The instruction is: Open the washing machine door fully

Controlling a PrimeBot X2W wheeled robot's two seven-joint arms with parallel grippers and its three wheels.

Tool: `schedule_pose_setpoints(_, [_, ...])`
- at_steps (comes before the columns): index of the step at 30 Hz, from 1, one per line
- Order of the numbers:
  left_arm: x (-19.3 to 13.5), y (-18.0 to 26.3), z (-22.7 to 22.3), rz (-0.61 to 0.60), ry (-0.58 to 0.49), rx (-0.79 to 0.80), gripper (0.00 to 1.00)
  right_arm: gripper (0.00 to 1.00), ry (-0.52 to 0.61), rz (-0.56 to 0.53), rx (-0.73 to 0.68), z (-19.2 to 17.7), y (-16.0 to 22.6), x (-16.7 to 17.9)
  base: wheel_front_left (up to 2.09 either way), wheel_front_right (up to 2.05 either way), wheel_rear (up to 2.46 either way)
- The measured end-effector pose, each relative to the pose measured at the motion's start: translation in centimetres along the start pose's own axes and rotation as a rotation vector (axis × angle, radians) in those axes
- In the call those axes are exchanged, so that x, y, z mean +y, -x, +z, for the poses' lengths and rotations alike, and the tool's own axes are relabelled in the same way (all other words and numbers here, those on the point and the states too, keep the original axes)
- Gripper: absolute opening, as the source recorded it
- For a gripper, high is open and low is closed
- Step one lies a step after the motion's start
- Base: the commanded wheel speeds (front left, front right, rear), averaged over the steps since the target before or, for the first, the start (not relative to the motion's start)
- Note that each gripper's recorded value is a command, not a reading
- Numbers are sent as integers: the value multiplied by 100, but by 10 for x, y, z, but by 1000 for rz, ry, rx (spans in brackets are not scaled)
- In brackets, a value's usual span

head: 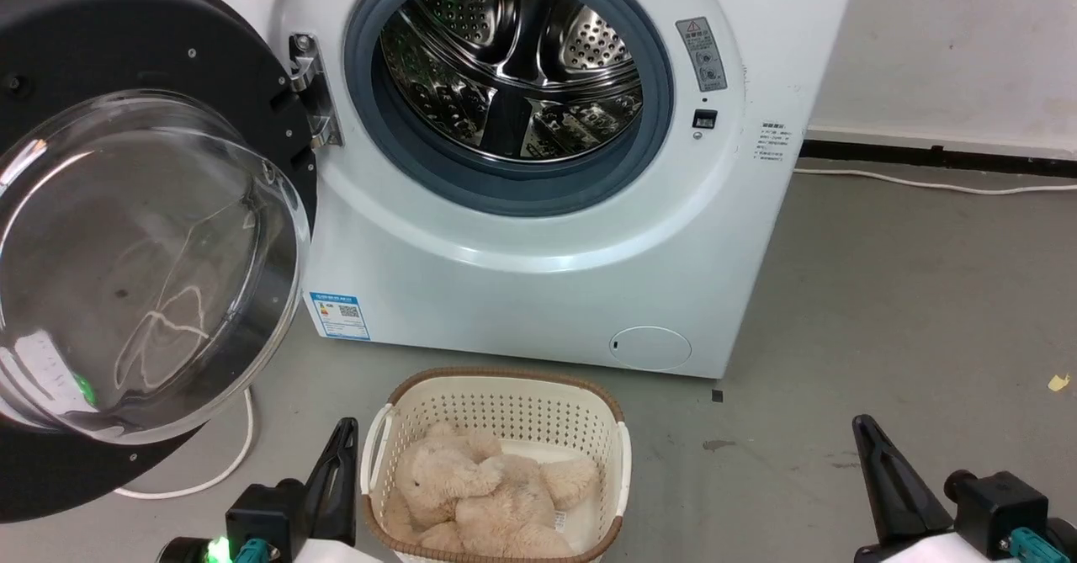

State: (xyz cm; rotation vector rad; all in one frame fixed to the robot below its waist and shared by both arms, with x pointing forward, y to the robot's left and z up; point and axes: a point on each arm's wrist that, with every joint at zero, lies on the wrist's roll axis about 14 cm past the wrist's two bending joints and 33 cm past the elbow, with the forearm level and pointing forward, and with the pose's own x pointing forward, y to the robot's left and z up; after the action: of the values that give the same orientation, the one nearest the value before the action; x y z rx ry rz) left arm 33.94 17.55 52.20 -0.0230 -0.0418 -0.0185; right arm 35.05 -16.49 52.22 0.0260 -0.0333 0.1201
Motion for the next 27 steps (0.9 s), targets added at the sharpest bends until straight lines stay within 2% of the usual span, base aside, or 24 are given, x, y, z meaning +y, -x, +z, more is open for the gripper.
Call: schedule_pose_setpoints(27, [0,-12,2,5,-23,11,0,0,24,5,18,0,-7,1,0,0,0])
